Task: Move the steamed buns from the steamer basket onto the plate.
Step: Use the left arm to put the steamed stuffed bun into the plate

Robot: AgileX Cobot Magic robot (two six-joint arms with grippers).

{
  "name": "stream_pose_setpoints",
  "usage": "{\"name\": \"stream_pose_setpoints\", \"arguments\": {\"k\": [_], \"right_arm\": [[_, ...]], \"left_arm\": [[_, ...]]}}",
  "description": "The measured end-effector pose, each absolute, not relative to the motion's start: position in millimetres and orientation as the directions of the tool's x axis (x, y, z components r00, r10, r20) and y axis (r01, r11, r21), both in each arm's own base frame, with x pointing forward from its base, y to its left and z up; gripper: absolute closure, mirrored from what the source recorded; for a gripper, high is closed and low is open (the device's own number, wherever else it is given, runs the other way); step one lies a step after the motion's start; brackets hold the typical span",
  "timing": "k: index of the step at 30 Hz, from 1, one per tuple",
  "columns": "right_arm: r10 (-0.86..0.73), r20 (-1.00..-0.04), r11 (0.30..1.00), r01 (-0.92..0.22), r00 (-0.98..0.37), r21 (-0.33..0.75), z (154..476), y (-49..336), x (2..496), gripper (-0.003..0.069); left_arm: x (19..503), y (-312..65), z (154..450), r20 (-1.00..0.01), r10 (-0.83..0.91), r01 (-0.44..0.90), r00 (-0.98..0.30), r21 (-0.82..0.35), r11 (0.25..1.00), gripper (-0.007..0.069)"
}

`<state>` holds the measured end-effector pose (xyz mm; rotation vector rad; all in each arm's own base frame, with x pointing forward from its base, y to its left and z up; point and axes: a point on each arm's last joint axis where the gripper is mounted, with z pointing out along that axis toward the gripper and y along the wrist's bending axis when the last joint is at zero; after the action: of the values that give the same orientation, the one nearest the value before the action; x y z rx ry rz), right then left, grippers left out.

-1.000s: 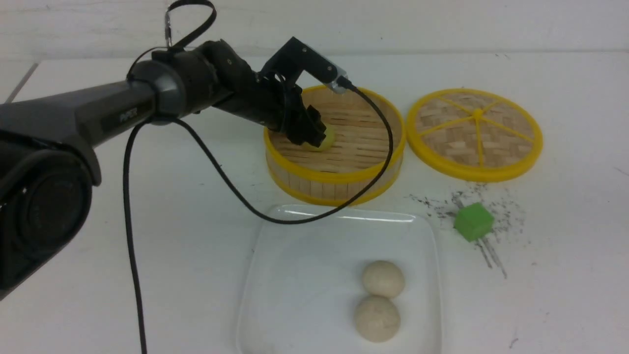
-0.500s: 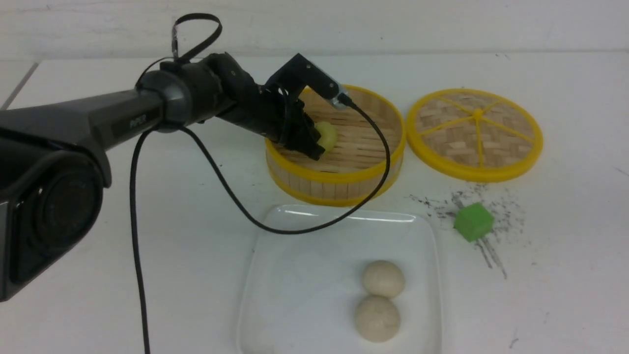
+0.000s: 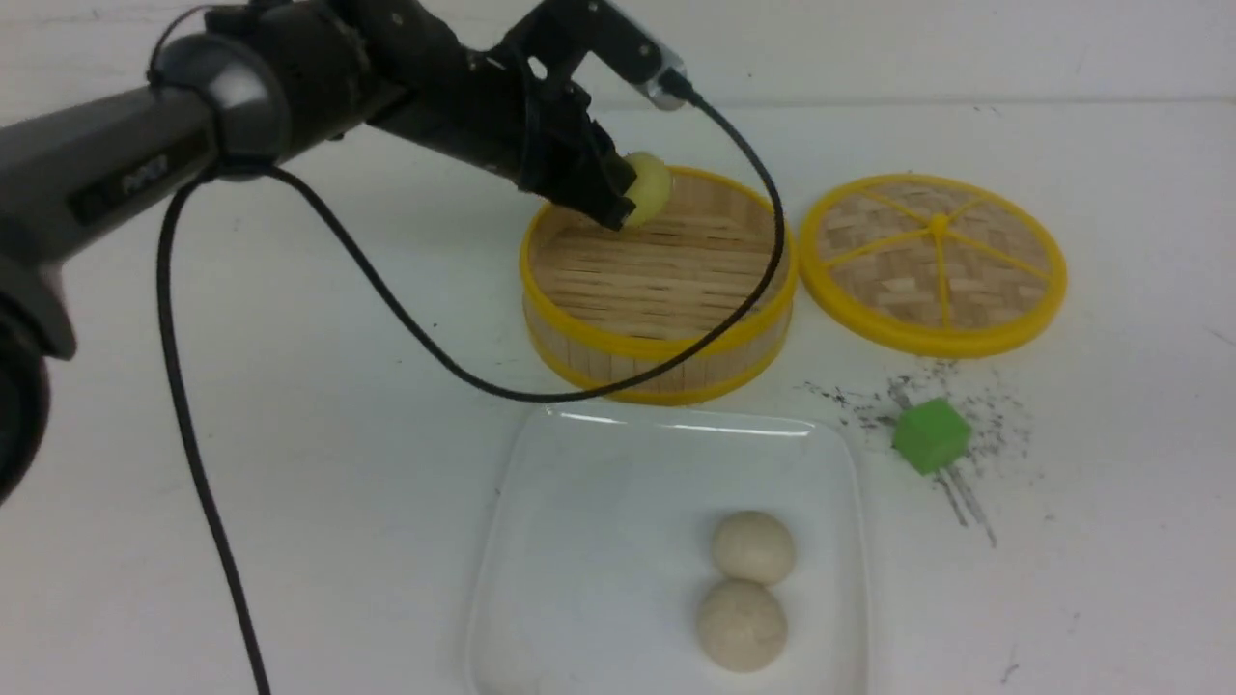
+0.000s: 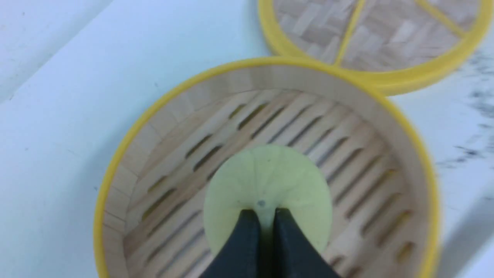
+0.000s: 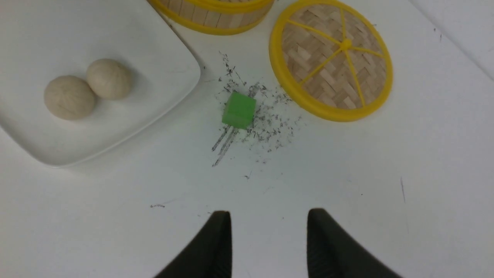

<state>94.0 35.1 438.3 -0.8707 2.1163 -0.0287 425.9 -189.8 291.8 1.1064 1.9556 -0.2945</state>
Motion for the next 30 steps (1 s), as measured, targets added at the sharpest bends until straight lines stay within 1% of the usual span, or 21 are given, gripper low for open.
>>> {"name": "stream_pose_setpoints", "arguments": {"k": [1,5,7,10,11,13,17,18,20,22,27,30], "right_arm": [[-0.593,-0.689,0.760,-0.574,-0.418,-0.306,438.3,35.1,94.0,0.0365],[-0.597,-0.684,0.760,-0.568,-0.419,-0.316,438.3,34.1,94.3,0.0365],[-0.597,-0.684,0.760,-0.568,-0.419,-0.316,438.3,34.1,94.3,0.0365],[-0.597,-0.684,0.760,-0.568,-0.419,-0.316,438.3,34.1,94.3,0.0365],[-0.597,-0.684,0.760,-0.568,-0.419,-0.316,438.3,34.1,94.3,0.0365],[-0.597,-0.684,0.760,-0.568,-0.419,-0.316,438.3,34.1,94.3,0.0365],[-0.597,-0.684,0.760,-0.568,-0.419,-0.316,438.3,34.1,94.3,0.0365],[-0.597,-0.684,0.760,-0.568,-0.419,-0.316,438.3,34.1,94.3,0.0365],[-0.597,-0.684,0.760,-0.568,-0.419,-0.316,438.3,34.1,94.3,0.0365],[-0.597,-0.685,0.761,-0.567,-0.418,-0.316,438.5,33.8,93.7,0.0365],[-0.593,-0.695,0.762,-0.562,-0.407,-0.321,440.2,32.0,88.6,0.0365],[-0.590,-0.704,0.765,-0.552,-0.394,-0.332,442.0,29.2,82.8,0.0365]], "left_arm": [[425.6,-189.7,291.4,-0.764,0.593,0.792,-0.254,0.187,0.581,0.0603],[405.8,-178.8,315.5,-0.709,0.636,0.794,-0.304,0.180,0.580,0.0603],[397.6,-169.8,325.0,-0.663,0.662,0.772,-0.350,0.195,0.604,0.0603],[387.6,-160.5,336.3,-0.625,0.670,0.747,-0.402,0.199,0.634,0.0603],[386.2,-159.9,336.8,-0.619,0.670,0.747,-0.410,0.193,0.636,0.0603],[371.9,-153.3,348.8,-0.582,0.684,0.752,-0.440,0.177,0.635,0.0603],[349.1,-147.8,362.7,-0.538,0.689,0.772,-0.486,0.105,0.626,0.0603],[347.9,-147.9,363.4,-0.534,0.689,0.773,-0.491,0.098,0.627,0.0603],[334.5,-147.3,371.2,-0.521,0.684,0.788,-0.510,0.036,0.615,0.0603],[325.6,-148.3,378.7,-0.536,0.666,0.793,-0.518,-0.009,0.609,0.0603],[315.5,-147.0,384.5,-0.552,0.628,0.774,-0.549,-0.051,0.631,0.0603],[308.6,-145.9,380.3,-0.542,0.616,0.767,-0.571,-0.083,0.637,0.0603]]}}
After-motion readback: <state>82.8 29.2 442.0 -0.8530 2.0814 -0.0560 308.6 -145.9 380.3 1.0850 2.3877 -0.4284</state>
